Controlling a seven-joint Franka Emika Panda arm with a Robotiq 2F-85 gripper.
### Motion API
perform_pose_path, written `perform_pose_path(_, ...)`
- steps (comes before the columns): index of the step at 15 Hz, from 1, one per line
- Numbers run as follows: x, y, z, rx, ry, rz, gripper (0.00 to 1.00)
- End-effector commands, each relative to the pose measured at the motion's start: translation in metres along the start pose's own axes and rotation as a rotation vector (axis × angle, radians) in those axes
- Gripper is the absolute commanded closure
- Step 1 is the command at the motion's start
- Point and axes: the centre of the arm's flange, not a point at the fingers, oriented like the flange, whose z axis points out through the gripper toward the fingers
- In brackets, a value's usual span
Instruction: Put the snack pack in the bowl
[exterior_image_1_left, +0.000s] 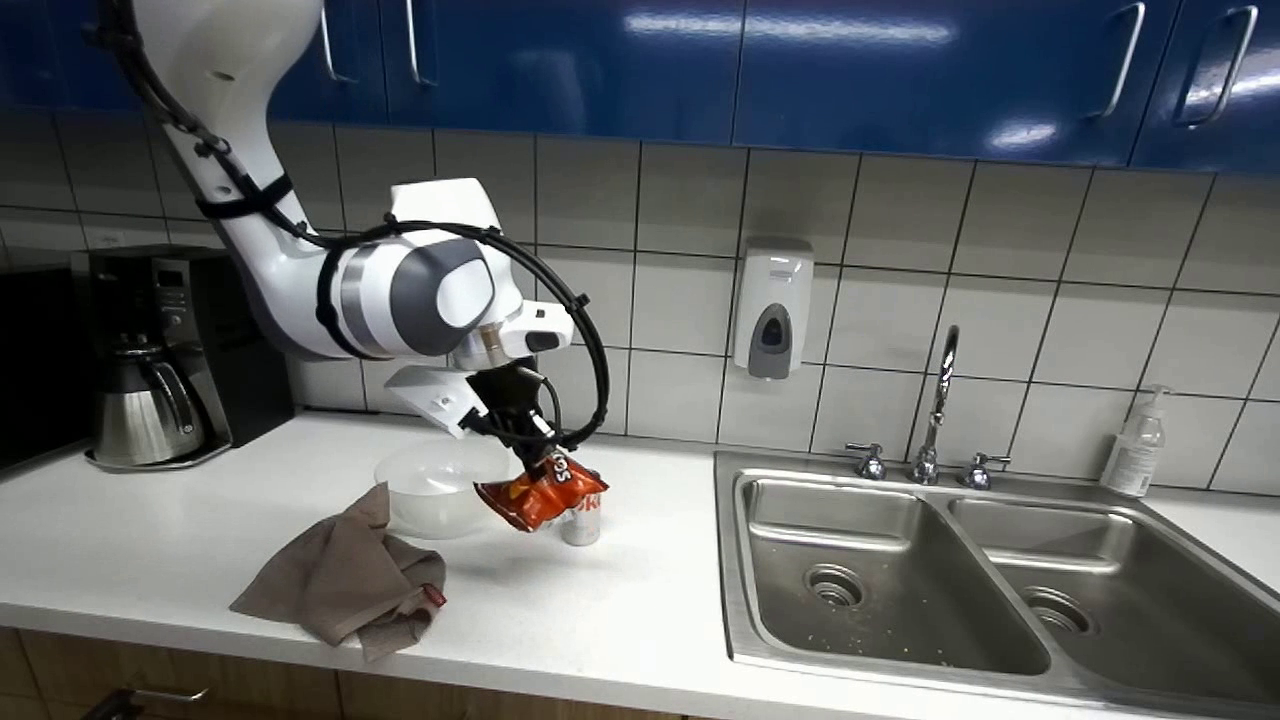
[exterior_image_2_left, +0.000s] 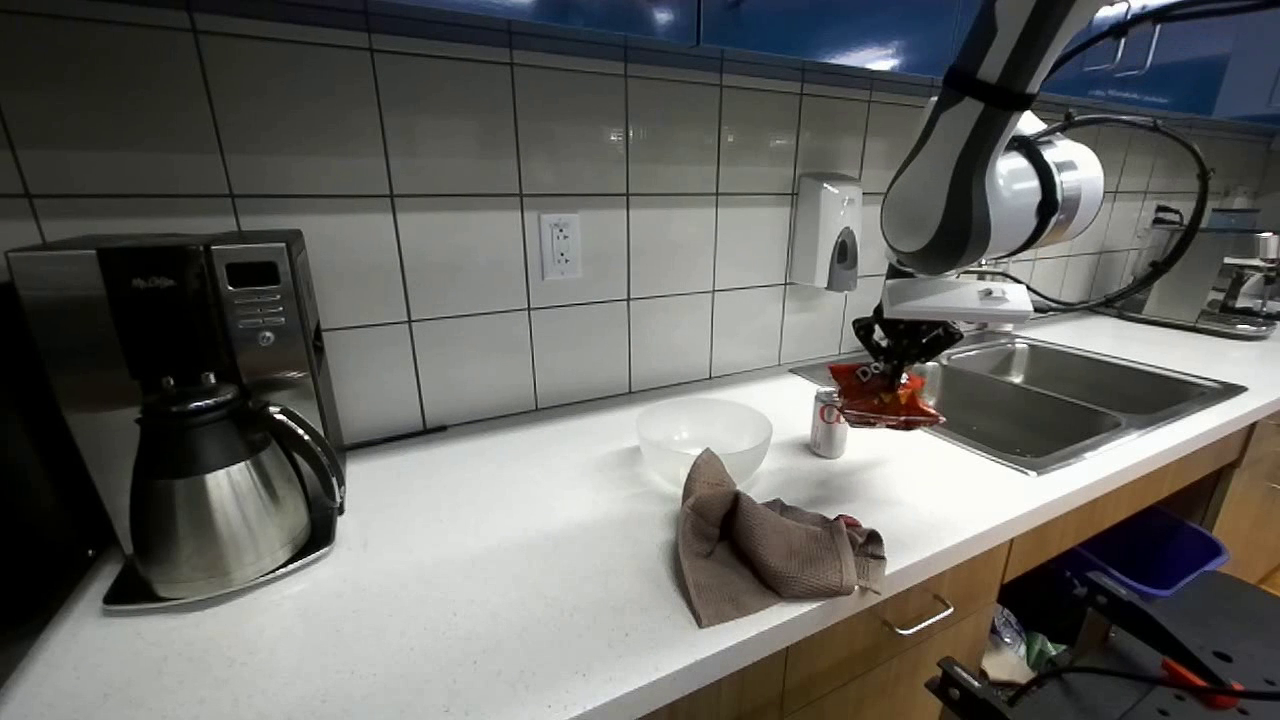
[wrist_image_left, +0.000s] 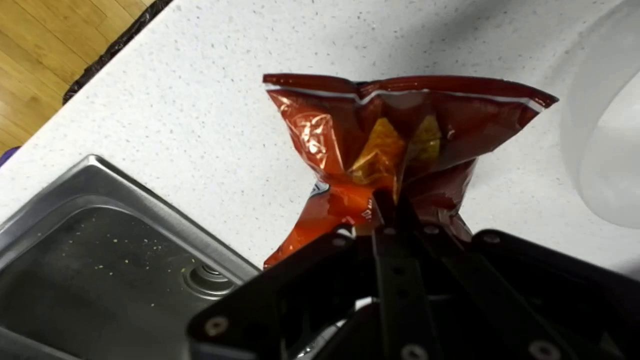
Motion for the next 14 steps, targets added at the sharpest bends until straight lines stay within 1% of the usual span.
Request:
perform_pose_path(1,-0.012,-0.021,-0.035,0.065,0.041,0.016,1.00)
perform_pose_path(4,-0.012,-0.052,-0.041,0.107,0.050,0.034,1.00)
perform_pose_path(10,-0.019,-0.128,-0.041,0.186,0.052,0.067,1.00)
perform_pose_path(14,-0.015,-0.167,-0.031,0.203,0.035,0.080,1.00)
